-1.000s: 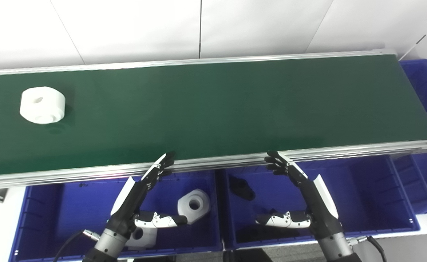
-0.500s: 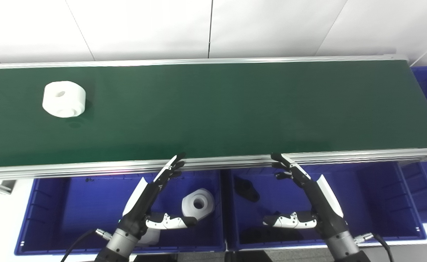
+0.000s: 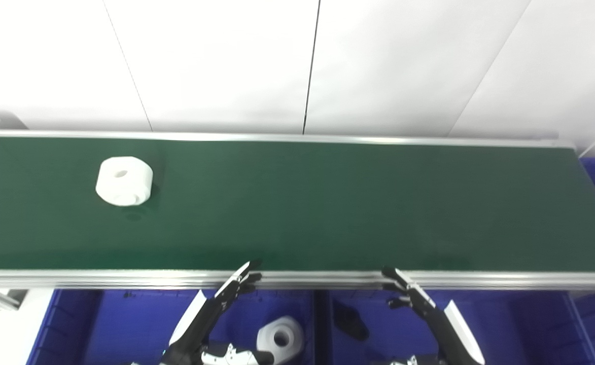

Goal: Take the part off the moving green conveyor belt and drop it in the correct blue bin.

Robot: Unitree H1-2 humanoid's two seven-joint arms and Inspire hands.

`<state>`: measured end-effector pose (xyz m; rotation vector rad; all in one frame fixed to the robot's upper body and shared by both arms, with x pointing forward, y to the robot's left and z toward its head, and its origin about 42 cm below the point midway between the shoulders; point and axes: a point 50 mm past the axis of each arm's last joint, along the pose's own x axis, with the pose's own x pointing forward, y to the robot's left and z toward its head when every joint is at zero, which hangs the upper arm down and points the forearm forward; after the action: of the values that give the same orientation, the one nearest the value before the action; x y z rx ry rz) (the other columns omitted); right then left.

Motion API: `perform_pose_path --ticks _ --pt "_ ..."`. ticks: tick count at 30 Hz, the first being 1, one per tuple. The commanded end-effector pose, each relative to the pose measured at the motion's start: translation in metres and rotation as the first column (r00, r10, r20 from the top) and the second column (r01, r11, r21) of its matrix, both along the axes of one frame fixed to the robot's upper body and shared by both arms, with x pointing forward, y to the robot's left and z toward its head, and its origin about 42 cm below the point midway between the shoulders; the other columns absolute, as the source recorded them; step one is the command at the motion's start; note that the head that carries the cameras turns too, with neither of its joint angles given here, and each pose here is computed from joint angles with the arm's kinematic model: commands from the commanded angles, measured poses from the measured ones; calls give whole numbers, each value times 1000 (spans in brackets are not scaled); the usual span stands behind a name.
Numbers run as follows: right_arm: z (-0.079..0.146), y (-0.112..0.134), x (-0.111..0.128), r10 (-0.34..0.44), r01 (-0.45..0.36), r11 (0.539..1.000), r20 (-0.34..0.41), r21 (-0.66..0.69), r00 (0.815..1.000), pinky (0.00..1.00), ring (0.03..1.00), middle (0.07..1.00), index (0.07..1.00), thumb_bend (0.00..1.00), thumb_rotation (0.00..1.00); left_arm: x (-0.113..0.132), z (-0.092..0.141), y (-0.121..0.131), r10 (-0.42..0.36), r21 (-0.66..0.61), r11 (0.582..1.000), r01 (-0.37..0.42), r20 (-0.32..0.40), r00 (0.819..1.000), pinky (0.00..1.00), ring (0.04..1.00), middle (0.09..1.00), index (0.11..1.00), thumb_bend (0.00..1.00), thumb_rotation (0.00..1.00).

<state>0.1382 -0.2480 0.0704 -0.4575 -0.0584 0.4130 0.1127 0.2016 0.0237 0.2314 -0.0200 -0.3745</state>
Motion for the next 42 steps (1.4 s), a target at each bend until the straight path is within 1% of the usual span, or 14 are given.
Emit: perform_pose_path --ticks 1,6,10,12,13,16,19,22,26,31,39,42 --pt "8 1 -3 18 -19 1000 68 12 997 712 834 887 906 1000 391 0 2 4 4 30 1000 -5 32 999 869 935 979 947 895 396" --pt "11 4 -13 17 -19 1000 67 18 998 715 827 875 894 998 367 -12 6 8 10 57 998 -13 59 998 871 940 976 943 899 413" --pt "16 5 -22 21 -23 999 62 24 998 716 818 874 894 987 361 -24 13 10 2 35 999 -4 53 999 884 951 984 950 901 396" --pt "18 5 -26 26 -26 1000 76 0 997 704 807 868 893 979 356 -29 17 11 -4 24 1000 2 49 999 895 956 985 950 902 389" --pt "20 6 -27 34 -31 999 81 -35 996 698 802 865 892 976 353 -32 19 12 -7 20 1000 6 50 999 900 958 985 950 903 388" --pt "23 8 -29 46 -39 996 87 -79 995 708 788 843 888 959 364 -34 24 13 -15 9 1000 14 48 999 919 971 988 951 903 373" --pt "26 9 -26 47 -43 997 82 -56 996 726 794 845 893 945 370 -34 27 14 -15 5 1000 15 54 998 929 979 990 956 890 360" --pt "30 9 -22 41 -38 999 71 -36 997 728 813 866 906 940 364 -31 31 15 -12 4 1000 12 69 998 933 973 990 959 884 380" --pt "37 9 -18 33 -31 999 76 -26 997 726 821 875 911 946 377 -26 38 16 -7 -7 1000 8 92 996 934 973 989 963 874 401" --pt "45 10 -14 26 -25 1000 79 -17 997 738 832 884 908 963 396 -20 49 16 -6 -17 1000 8 131 991 896 949 982 955 868 399" --pt "52 15 -14 16 -14 1000 76 -15 997 742 828 878 905 980 409 -14 59 16 -4 -24 1000 8 162 987 882 941 979 952 873 389" --pt "53 16 -15 13 -12 1000 76 -20 997 739 826 873 903 983 419 -13 59 17 -9 -25 1000 13 159 987 882 941 979 954 879 398"
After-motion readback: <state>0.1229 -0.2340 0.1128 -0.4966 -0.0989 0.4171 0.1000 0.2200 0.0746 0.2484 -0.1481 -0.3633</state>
